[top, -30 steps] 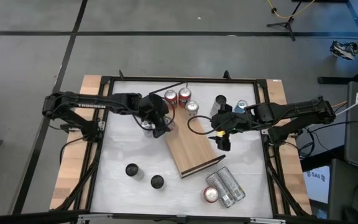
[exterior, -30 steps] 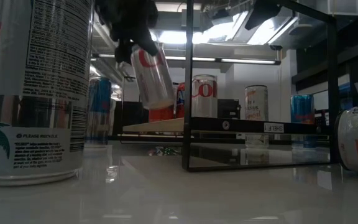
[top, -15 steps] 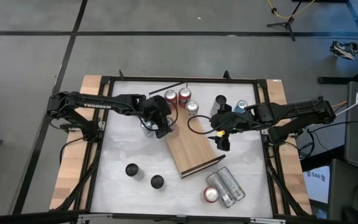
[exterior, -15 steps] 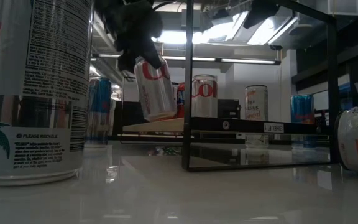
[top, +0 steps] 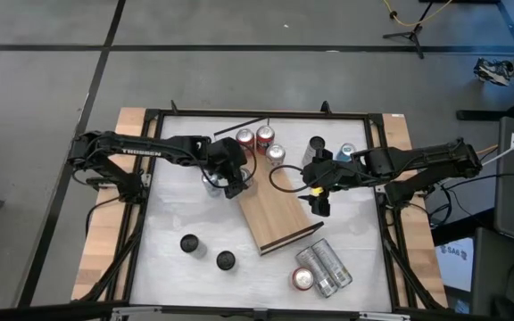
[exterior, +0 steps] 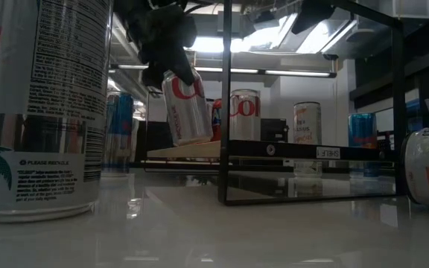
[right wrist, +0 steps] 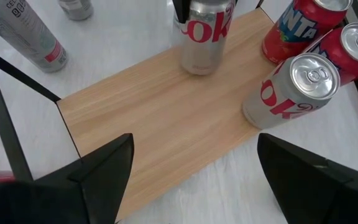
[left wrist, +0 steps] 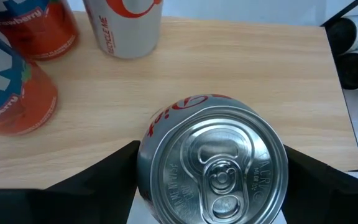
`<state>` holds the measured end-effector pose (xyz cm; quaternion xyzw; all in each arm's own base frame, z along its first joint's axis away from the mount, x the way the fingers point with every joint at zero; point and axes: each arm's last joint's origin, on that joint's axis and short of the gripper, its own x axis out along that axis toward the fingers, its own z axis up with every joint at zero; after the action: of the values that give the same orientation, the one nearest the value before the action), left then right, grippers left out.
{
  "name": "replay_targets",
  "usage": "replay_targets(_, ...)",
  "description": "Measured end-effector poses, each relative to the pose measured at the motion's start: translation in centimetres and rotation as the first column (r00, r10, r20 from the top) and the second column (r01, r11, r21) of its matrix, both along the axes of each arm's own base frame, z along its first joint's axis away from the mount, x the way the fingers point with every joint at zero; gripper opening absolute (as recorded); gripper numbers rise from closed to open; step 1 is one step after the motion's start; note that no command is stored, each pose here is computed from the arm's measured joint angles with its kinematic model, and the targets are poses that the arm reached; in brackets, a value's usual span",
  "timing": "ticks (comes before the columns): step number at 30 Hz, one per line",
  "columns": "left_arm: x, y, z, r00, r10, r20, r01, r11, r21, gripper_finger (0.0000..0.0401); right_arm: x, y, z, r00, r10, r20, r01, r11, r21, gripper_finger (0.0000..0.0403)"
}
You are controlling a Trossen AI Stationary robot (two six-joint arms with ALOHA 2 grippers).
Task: Place canned beverage on shelf
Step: Align the white soda can with the other white soda can
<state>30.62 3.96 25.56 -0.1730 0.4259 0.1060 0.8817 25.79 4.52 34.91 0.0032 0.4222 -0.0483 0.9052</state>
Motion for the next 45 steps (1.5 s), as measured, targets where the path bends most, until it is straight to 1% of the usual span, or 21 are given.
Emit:
replay_targets(4,0.20,-0.03,-0.16,1.000,-0.001,0.003,0.001,1.000,0.002,0.0312,0.00,0.00,0.00,1.000,0.000,0.000,0.000,1.000,0.000,0.0337)
replay_targets(9,0.19,-0.04,-0.15,1.000,-0.002,0.003,0.002,1.000,0.002,0.0316,0.00,0.00,0.00,1.000,0.000,0.000,0.000,1.000,0.000,0.0337)
replay_targets(14,0.19,-0.02,-0.15,1.000,0.004,0.002,-0.004,1.000,0.007,0.0317,0.00,0.00,0.00,1.000,0.000,0.000,0.000,1.000,0.000,0.0337)
replay_targets(21,0.17,0.15,-0.15,0.999,0.041,-0.003,-0.040,0.998,0.051,0.0318,0.00,0.00,0.00,1.000,0.000,0.000,0.000,1.000,0.000,0.0337)
replay_targets(45,0.16,0.19,-0.15,0.999,0.049,-0.004,-0.049,0.997,0.064,0.0319,0.00,0.00,0.00,1.000,0.000,0.000,0.000,1.000,0.000,0.0337)
